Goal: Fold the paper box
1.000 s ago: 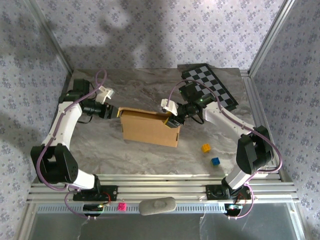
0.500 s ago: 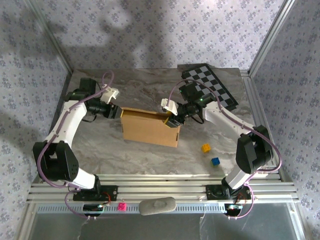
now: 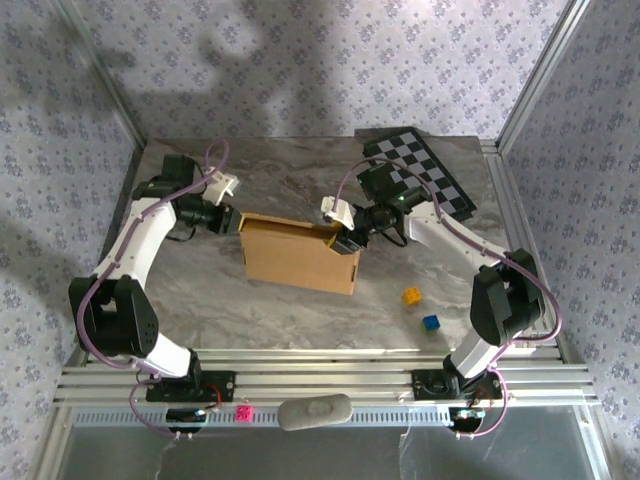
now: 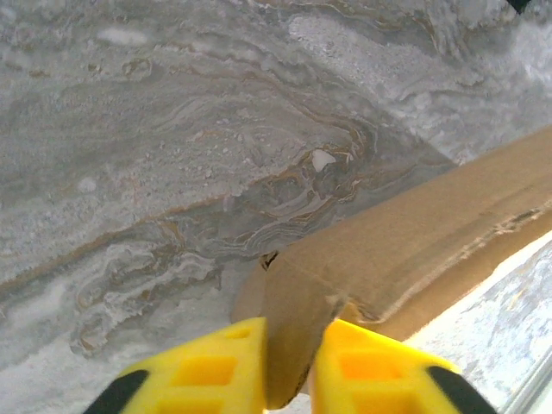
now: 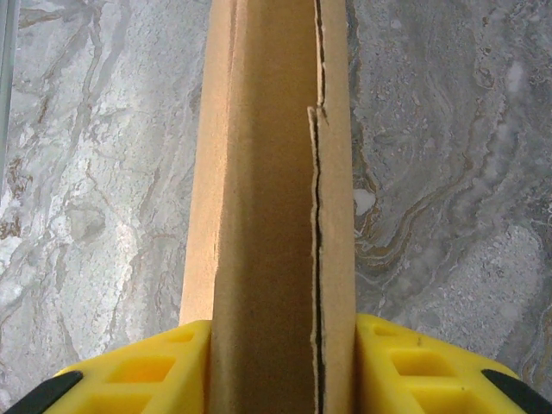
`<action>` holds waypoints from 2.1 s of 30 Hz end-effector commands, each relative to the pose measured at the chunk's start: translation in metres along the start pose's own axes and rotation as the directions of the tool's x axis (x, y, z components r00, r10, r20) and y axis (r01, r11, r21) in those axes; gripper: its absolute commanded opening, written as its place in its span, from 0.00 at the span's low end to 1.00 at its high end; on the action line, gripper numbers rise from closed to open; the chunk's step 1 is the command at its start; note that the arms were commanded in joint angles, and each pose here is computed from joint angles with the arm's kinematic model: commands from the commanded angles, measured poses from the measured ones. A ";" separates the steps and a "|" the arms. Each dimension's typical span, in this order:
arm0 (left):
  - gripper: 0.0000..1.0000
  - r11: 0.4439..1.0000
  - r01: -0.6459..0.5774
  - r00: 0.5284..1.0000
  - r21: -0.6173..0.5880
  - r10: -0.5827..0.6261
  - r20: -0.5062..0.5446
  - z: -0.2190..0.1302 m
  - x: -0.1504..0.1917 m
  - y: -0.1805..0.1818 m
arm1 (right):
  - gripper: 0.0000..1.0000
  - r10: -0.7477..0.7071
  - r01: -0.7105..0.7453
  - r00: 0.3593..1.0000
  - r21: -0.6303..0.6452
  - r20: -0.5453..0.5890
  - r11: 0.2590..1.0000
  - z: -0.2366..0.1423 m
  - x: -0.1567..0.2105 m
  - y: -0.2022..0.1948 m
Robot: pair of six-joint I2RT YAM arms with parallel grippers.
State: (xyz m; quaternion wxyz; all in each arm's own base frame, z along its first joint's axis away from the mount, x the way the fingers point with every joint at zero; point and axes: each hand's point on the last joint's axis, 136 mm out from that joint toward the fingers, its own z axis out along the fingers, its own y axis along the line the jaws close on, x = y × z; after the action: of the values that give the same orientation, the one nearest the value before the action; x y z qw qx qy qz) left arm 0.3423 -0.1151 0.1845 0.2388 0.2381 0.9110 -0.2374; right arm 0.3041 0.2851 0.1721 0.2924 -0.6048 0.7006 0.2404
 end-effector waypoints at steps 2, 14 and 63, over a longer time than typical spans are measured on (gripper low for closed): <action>0.00 1.000 -0.013 0.998 -0.014 0.013 0.055 -0.012 -0.022 -0.001 | 0.43 0.027 -0.029 0.998 -0.035 -0.054 0.999 0.005 0.011 0.006; 0.00 0.993 0.089 0.994 0.074 -0.093 0.054 -0.024 -0.025 -0.023 | 0.65 0.033 -0.034 0.996 0.000 -0.082 0.999 0.009 0.014 -0.001; 0.00 0.955 0.260 0.959 0.141 -0.272 0.073 -0.023 -0.015 -0.041 | 0.91 0.294 -0.288 0.954 0.093 -0.058 0.953 0.011 -0.011 -0.021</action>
State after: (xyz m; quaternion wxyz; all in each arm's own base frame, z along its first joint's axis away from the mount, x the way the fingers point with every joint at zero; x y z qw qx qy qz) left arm 0.3258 -0.1266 0.1976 0.2205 0.1156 0.9205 -0.3012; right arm 0.3345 0.2901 0.1782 0.2744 -0.4897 0.7979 0.2198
